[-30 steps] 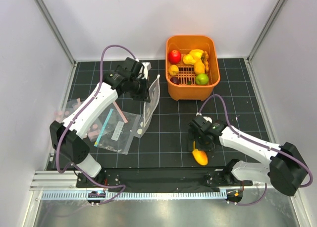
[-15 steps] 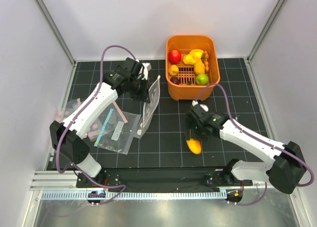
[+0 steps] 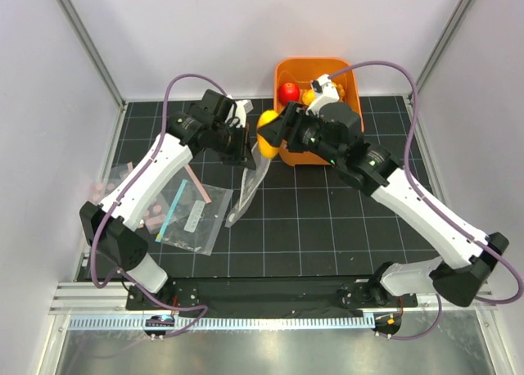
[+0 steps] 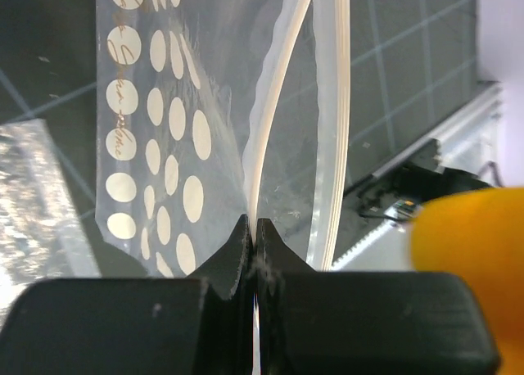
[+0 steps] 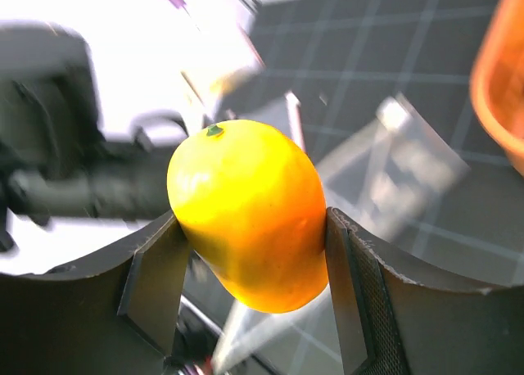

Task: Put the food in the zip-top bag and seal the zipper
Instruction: Place the fake fruit in the zipper food storage bag.

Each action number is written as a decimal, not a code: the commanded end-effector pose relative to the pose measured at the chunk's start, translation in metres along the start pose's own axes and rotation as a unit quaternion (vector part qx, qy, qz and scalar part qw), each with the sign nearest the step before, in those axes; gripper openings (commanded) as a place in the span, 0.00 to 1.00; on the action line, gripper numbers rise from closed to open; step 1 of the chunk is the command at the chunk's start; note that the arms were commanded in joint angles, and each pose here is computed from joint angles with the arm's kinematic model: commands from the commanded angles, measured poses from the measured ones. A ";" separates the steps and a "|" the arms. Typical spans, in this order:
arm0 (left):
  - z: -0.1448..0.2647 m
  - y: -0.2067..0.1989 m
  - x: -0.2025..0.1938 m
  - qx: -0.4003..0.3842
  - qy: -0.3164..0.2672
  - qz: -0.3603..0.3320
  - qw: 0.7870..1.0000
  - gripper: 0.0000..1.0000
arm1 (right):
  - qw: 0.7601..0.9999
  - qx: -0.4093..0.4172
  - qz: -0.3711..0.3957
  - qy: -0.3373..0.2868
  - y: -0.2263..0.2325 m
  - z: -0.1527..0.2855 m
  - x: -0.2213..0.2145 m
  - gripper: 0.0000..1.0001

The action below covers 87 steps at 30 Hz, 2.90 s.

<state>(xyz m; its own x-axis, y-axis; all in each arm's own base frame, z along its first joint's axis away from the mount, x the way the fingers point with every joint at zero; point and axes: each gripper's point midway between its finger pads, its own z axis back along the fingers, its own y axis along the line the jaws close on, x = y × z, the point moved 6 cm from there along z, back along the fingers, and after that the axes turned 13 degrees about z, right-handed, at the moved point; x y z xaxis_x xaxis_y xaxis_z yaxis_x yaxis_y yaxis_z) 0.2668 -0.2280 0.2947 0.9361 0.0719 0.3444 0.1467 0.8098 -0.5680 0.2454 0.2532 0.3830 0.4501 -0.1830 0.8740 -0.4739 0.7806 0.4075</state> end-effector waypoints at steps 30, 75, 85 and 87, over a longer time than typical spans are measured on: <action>0.036 -0.036 0.025 -0.241 0.020 0.149 0.959 0.00 | 0.998 0.034 -0.003 -0.056 -0.002 -0.046 -0.019 0.37; 0.036 0.004 0.036 -0.190 -0.033 0.124 0.973 0.00 | 0.996 -0.055 -0.027 0.065 -0.011 -0.039 -0.029 0.97; 0.040 0.004 0.034 -0.181 -0.040 0.120 0.975 0.00 | 0.990 -0.101 -0.011 0.097 -0.031 -0.026 -0.043 0.71; 0.043 0.004 0.034 -0.181 -0.043 0.119 0.975 0.00 | 0.989 -0.105 -0.015 0.106 -0.034 -0.027 -0.050 0.64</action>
<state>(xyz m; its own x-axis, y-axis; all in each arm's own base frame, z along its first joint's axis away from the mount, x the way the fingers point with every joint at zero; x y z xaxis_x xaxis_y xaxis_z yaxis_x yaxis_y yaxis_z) 0.2934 -0.2010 0.3179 0.9397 0.2989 0.1662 -0.0146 0.5207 -0.8536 0.2623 0.2599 0.3164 0.6212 -0.0874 0.7788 -0.3236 0.8765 0.3564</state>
